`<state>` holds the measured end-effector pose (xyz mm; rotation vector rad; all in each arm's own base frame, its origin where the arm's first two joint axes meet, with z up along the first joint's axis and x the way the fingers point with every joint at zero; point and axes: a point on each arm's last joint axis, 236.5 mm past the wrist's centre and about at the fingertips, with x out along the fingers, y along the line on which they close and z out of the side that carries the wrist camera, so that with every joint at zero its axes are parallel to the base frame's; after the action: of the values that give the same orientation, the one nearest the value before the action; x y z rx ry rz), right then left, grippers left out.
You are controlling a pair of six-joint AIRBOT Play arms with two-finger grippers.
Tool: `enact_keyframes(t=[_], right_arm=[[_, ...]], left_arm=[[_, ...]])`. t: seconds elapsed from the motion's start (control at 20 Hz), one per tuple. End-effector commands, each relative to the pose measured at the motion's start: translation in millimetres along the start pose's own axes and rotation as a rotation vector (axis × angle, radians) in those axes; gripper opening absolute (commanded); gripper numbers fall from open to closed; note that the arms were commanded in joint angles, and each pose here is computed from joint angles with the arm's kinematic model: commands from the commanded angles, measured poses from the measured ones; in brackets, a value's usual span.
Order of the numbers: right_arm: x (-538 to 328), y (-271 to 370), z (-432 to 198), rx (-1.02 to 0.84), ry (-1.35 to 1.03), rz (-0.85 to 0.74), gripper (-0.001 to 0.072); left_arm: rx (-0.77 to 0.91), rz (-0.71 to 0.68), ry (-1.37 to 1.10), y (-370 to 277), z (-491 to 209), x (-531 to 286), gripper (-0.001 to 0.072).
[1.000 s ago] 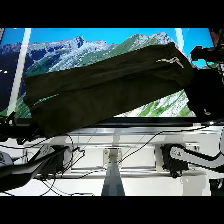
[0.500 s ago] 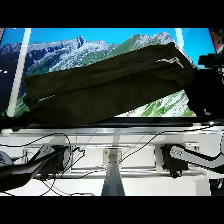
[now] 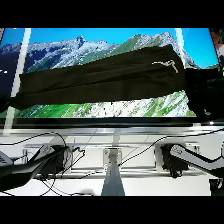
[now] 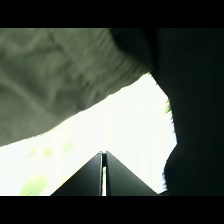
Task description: Fold the clothes and pants, and hang the long-sleeved shirts on hangers.
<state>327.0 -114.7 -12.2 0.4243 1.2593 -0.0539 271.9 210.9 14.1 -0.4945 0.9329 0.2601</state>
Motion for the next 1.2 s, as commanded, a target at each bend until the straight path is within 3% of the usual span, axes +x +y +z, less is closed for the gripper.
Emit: enact_keyframes(t=[0.0,0.15,0.2,0.3,0.5,0.75,0.85,1.0,1.05,1.15], right_arm=[[21,20,-48,0.044,0.07,0.099,0.0028],[34,32,-67,0.103,0.032,0.14,0.0028],[40,36,-66,0.146,-0.003,0.163,0.0073],[55,40,-58,0.299,-0.083,0.212,0.0574],[79,33,-43,0.518,-0.192,0.243,0.0587],[87,19,-11,0.531,-0.343,0.154,0.0541],[91,16,-6,0.525,-0.37,0.128,0.0485],[107,19,-7,0.515,-0.349,0.108,0.0479],[110,21,-6,0.507,-0.341,0.11,0.0425],[106,23,6,0.476,-0.359,0.11,0.0246]], left_arm=[[-0.015,0.091,-0.103,28,25,-12,0.0015],[-0.018,0.133,-0.088,44,20,-14,0.0014],[-0.006,0.149,-0.063,49,14,-13,0.0014],[-0.012,0.136,-0.028,50,7,-6,0.0015],[-0.035,0.087,0.043,46,-9,6,0.0016],[-0.038,0.081,0.053,46,-11,8,0.0016],[-0.04,0.08,0.054,45,-11,8,0.0016],[-0.08,0.079,0.056,45,-12,8,0.0015],[-0.08,0.075,0.061,44,-13,8,0.0016],[-0.08,0.073,0.062,43,-14,8,0.0016]])
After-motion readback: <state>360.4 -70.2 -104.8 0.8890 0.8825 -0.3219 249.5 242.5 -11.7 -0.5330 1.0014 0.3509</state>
